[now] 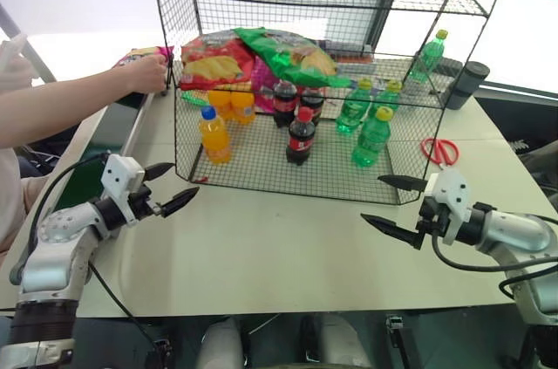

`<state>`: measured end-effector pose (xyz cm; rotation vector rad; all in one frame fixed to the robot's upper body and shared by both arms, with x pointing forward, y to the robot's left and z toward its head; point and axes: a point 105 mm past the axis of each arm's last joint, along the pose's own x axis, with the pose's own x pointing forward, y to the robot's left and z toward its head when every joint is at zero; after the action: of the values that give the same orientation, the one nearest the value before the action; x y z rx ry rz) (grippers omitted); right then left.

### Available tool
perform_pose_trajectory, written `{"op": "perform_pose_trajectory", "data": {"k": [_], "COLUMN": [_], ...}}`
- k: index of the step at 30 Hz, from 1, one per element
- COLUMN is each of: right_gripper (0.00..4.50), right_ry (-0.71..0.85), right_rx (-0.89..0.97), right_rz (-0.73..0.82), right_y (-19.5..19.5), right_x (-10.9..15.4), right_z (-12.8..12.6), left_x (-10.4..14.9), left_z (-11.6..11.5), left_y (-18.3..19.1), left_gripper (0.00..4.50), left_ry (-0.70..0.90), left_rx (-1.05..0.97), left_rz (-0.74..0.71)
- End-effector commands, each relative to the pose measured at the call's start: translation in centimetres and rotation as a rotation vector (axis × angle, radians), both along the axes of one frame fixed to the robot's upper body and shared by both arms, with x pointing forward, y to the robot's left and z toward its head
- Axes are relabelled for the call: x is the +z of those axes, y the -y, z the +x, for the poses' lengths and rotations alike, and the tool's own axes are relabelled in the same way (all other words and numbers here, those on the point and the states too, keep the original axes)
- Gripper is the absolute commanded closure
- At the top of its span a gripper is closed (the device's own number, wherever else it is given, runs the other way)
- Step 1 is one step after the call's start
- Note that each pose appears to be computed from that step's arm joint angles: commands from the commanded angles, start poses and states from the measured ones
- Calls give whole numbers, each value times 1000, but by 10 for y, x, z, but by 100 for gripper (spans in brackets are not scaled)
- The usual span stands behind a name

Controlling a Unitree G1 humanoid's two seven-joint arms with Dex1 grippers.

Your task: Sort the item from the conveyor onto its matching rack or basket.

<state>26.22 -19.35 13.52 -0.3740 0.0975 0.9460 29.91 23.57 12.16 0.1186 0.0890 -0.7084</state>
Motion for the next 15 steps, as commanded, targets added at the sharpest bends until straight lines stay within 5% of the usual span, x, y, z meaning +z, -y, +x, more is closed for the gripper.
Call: {"op": "perform_pose_trajectory", "data": {"k": [1,7,15], "right_gripper": [6,6,6], "right_ry": [38,38,35], "right_rx": [29,33,44], "right_rz": [16,22,25], "right_y": [-5,-8,-10], "right_x": [11,12,11], "right_z": [1,3,1], "left_x": [16,23,25], "left_z": [-1,-8,-14], "left_y": [-8,-4,5], "left_gripper": [0,0,0], "left_ry": [29,3,49], "left_rx": [25,0,-60], "left_rz": [-4,-129,-80]}}
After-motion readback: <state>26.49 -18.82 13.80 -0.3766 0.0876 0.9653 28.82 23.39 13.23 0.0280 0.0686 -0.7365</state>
